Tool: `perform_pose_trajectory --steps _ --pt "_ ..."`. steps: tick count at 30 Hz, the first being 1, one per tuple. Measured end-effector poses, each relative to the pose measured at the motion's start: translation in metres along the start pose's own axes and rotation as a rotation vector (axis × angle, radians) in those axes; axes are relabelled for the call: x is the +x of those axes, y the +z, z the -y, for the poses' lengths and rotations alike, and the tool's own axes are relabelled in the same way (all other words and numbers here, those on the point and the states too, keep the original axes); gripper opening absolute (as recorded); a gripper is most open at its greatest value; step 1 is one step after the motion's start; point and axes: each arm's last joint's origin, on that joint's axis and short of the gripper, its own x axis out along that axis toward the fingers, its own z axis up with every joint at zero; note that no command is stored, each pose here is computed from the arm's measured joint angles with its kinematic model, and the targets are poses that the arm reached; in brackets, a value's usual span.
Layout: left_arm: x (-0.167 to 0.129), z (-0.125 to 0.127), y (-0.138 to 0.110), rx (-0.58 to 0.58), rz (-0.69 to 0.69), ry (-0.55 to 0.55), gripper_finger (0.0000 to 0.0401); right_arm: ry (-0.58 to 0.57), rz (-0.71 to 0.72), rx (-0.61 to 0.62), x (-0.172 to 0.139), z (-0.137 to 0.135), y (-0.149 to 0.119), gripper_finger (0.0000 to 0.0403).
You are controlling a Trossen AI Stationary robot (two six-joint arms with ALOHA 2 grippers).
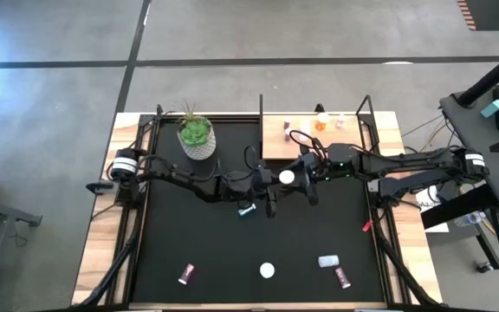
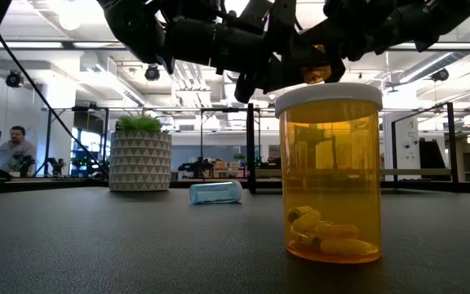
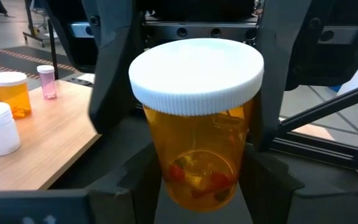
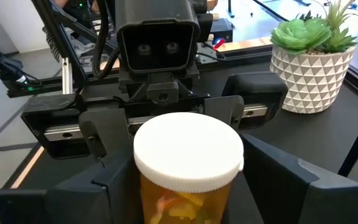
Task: Pick and place medicine bottles onto shelf by color
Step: Put the left orange pill bottle on the shelf aligned with the other orange pill bottle
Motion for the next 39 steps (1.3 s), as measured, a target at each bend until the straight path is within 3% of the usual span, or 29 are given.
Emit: perform_pose_trajectory --steps 6,10,16,25,31,39 --pt "0.0 -0.001 0.0 0.0 0.001 0.004 0.0175 0.003 -0.005 0.02 0.0 0.0 -0.001 0.0202" --pt "0.0 -0.001 0.0 -0.001 0.002 0.003 0.0176 0.002 -0.022 0.052 -0.001 0.0 -0.002 0.0198" --pt "0.0 -0.001 -0.003 0.007 -0.024 0.003 0.0177 -0.013 -0.083 0.071 -0.006 -0.001 -0.004 0.0239" --pt "-0.001 -0.003 -0.018 0.025 -0.177 0.017 0.0178 -0.058 -0.367 0.126 -0.018 -0.004 0.004 0.0299" --pt "-0.004 -0.002 -0.028 0.0 -0.295 -0.07 0.0178 -0.064 -0.392 0.156 -0.021 -0.006 0.01 0.031" --pt "-0.004 0.0 -0.028 -0.014 -0.322 -0.147 0.0178 -0.043 -0.44 0.235 -0.018 -0.006 0.005 0.0311"
